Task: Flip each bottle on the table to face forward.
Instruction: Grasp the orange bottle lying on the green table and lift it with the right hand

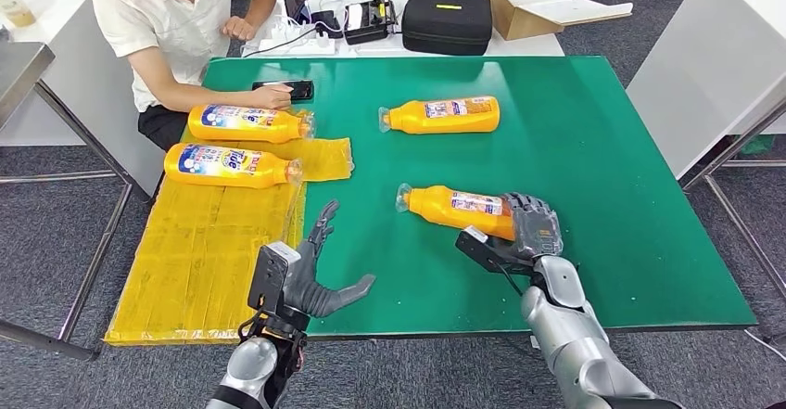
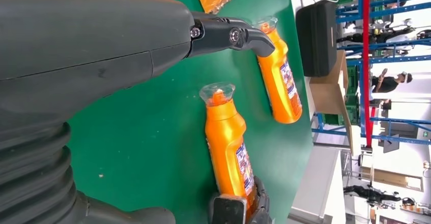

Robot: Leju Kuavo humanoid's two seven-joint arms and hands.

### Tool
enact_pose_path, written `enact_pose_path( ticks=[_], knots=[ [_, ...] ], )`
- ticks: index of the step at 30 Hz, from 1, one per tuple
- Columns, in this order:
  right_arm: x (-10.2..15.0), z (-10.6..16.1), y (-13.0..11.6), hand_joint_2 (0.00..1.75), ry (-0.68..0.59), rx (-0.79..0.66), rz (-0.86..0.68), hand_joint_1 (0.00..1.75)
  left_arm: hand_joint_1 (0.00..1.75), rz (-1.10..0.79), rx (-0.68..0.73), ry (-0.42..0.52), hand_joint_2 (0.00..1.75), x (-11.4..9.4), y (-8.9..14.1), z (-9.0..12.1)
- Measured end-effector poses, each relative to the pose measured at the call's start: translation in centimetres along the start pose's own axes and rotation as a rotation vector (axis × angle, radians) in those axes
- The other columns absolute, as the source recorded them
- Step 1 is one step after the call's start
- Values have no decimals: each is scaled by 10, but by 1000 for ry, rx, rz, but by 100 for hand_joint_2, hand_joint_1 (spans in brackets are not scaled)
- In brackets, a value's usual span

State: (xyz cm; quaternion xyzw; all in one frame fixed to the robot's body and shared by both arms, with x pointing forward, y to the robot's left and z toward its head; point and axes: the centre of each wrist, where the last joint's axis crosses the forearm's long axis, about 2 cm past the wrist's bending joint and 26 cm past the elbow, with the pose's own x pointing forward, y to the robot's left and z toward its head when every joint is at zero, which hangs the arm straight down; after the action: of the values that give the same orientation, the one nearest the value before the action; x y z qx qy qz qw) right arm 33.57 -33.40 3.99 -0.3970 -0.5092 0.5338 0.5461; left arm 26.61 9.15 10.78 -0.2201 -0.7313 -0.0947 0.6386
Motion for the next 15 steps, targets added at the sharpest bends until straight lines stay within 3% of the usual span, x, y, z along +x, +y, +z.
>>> enact_pose_path(
  ticks=[3,8,15],
  knots=[
    [-4,2,2,175,-35,8,-76,175,0,24,6,-9,175,0,0,0],
    [-14,9,8,175,-176,10,-414,175,0,134,27,-27,175,0,0,0],
    [-8,19,11,175,-257,-23,-664,175,0,271,36,-31,175,0,1,1]
  ],
)
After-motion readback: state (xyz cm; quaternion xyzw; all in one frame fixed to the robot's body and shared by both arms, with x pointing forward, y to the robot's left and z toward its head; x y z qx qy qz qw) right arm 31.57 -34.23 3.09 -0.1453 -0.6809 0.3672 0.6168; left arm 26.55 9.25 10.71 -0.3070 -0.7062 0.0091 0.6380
